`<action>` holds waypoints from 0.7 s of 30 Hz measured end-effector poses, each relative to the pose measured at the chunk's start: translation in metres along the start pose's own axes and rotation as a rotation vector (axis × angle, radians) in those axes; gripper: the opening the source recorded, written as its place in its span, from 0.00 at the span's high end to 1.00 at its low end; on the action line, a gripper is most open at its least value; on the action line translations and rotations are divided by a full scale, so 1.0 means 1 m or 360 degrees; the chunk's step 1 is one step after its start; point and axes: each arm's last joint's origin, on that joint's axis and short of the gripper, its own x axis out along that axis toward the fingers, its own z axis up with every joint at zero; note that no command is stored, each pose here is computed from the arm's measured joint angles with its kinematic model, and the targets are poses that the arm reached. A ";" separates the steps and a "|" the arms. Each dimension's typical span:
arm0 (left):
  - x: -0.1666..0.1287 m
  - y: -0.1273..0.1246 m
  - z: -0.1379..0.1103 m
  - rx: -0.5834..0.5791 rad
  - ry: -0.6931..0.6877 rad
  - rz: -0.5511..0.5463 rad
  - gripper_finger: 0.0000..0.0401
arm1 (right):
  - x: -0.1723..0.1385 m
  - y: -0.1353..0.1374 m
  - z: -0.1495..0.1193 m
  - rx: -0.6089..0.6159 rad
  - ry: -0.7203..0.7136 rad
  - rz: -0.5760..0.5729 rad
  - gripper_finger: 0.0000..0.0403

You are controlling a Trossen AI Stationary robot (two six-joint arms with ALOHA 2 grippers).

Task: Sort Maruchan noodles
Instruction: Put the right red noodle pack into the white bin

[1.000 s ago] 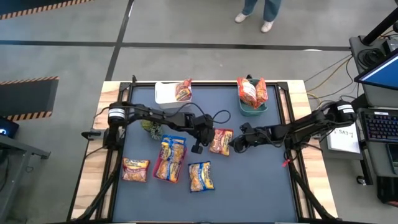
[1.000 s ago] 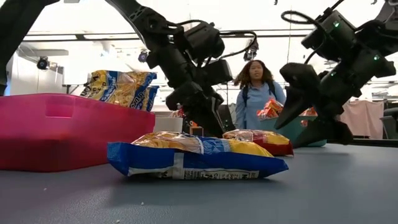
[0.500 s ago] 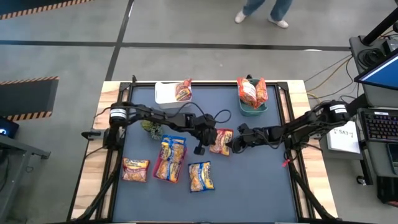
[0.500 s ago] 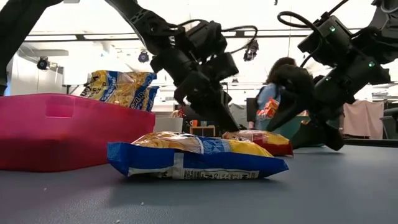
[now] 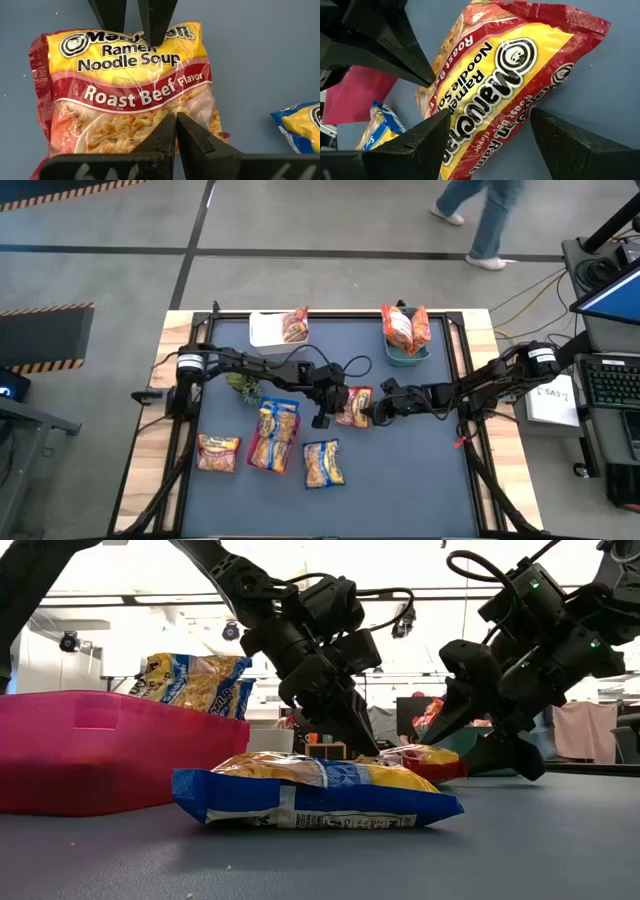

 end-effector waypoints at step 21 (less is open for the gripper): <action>0.001 -0.001 -0.006 -0.0048 0.0077 -0.0014 1.00 | 0.009 -0.001 0.002 0.0006 -0.0109 0.0038 0.34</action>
